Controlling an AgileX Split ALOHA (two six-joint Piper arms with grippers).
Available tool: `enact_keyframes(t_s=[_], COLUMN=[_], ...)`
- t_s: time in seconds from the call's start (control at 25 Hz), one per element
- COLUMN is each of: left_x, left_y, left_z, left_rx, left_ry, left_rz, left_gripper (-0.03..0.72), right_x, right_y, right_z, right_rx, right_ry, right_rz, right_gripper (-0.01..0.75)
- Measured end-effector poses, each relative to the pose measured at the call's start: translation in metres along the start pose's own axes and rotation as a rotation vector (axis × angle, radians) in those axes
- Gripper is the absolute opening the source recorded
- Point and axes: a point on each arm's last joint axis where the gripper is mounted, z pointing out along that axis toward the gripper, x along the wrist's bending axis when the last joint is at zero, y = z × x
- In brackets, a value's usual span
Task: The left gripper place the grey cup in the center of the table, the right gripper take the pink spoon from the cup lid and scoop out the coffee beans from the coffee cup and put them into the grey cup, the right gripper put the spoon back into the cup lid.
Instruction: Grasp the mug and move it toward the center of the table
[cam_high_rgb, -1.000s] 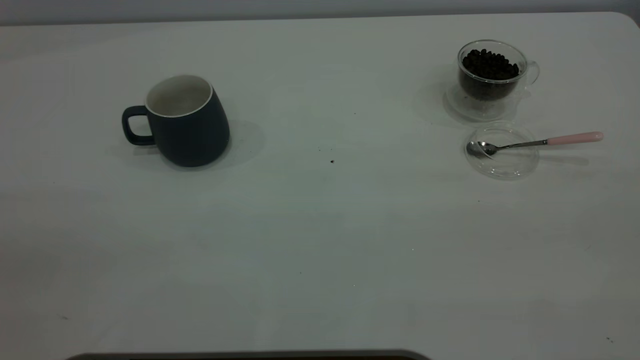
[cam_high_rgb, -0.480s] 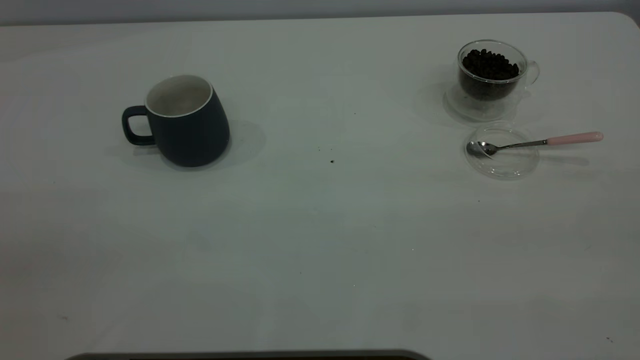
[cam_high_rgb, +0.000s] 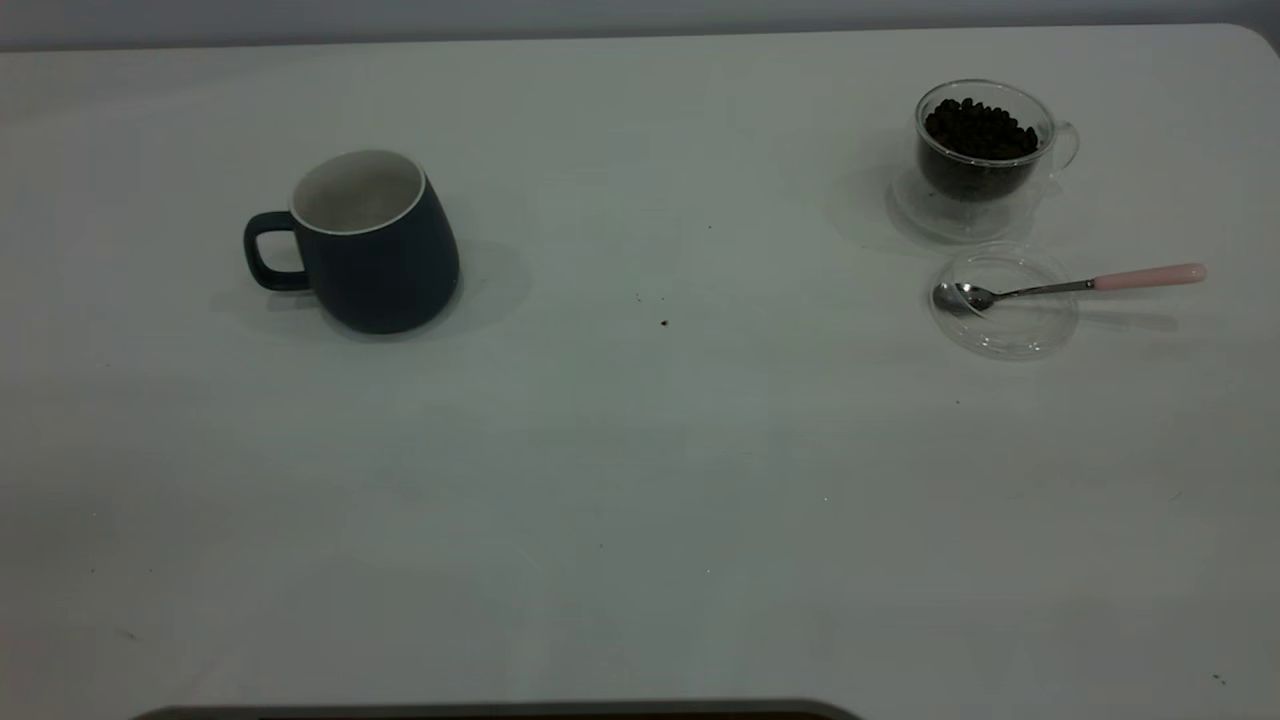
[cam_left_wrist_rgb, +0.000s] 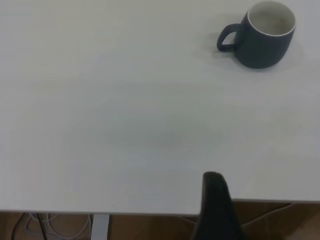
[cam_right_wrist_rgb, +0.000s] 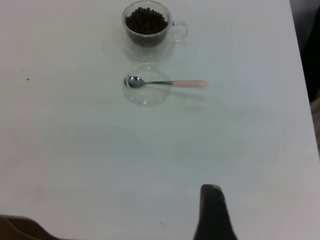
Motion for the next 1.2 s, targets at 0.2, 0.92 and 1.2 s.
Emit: enact_keyframes(t_s=[0.2, 0.92, 1.2], left_x=[0.0, 0.004, 0.005], left_y=[0.012, 0.148, 0.175], left_z=[0.002, 0.203, 0.294], left_rx=[0.074, 0.417, 0.518], left_ry=[0.003, 0.021, -0.041], left_rz=[-0.036, 0.1, 0.317], left_gripper=[0.567, 0.567, 0.567], right_x=[0.0, 0.0, 0.0], right_y=[0.0, 0.0, 0.0], right_z=[0.0, 0.0, 0.0], right_rx=[0.0, 0.0, 0.0], right_ry=[0.0, 0.0, 0.0], right_rz=[0.0, 0.0, 0.0], right_gripper=[0.564, 0.564, 0.564])
